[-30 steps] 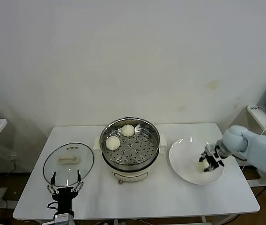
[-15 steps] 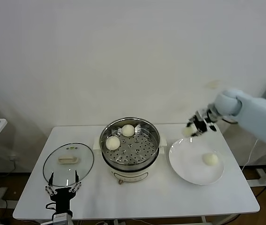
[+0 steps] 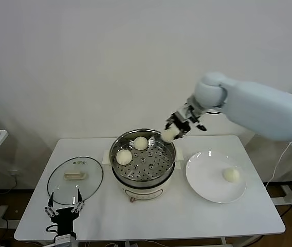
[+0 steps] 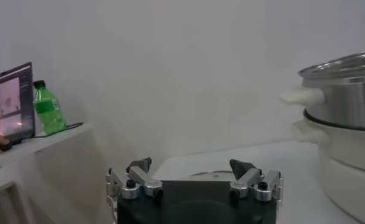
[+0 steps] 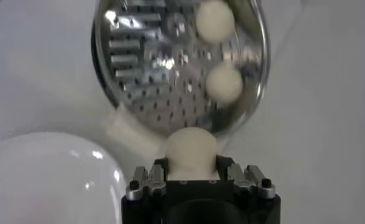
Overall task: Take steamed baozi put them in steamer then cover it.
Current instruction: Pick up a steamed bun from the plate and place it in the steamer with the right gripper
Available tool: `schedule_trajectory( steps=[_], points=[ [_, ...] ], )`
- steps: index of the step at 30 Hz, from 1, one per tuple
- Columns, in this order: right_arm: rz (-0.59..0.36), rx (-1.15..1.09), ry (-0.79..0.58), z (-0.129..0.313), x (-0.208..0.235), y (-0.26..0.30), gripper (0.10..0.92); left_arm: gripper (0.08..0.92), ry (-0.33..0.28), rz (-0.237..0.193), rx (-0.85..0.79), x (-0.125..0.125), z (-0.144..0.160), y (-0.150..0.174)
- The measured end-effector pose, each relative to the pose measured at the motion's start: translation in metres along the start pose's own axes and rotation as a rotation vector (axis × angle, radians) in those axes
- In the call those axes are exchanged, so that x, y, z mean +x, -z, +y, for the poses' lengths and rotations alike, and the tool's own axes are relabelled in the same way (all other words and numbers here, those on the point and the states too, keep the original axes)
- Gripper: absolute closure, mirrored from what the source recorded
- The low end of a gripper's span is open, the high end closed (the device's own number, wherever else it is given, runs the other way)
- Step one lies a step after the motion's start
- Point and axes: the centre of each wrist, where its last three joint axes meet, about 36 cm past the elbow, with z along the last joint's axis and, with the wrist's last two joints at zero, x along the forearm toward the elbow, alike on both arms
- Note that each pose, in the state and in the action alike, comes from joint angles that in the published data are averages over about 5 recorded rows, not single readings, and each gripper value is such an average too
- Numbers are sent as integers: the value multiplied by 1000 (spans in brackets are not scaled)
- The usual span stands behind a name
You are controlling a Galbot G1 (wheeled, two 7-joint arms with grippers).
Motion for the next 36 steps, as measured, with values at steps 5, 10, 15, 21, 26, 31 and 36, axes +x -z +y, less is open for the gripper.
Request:
schedule_trajectory(
  steps=[5,10,15,21,26,31,36],
  points=[
    [-33,100,30,-15,-17,24,513,177,14,-1,3,0,2,1],
    [-67,174,61,-25,-36,41,513,177,25,0,3,1,4,1],
    [-93,241,88,-32,-54,56,513,177,31,-2,4,1,5,2],
    [-108,321,110,-37,-72,67,513,177,34,-5,12,0,3,4],
    [-118,380,125,-39,-84,74,513,177,36,-6,16,-1,2,4],
    [-128,418,142,-38,-96,77,513,177,37,-6,17,-1,2,4],
    [-138,443,157,-37,-107,80,513,177,37,-7,18,-2,1,4]
  ],
)
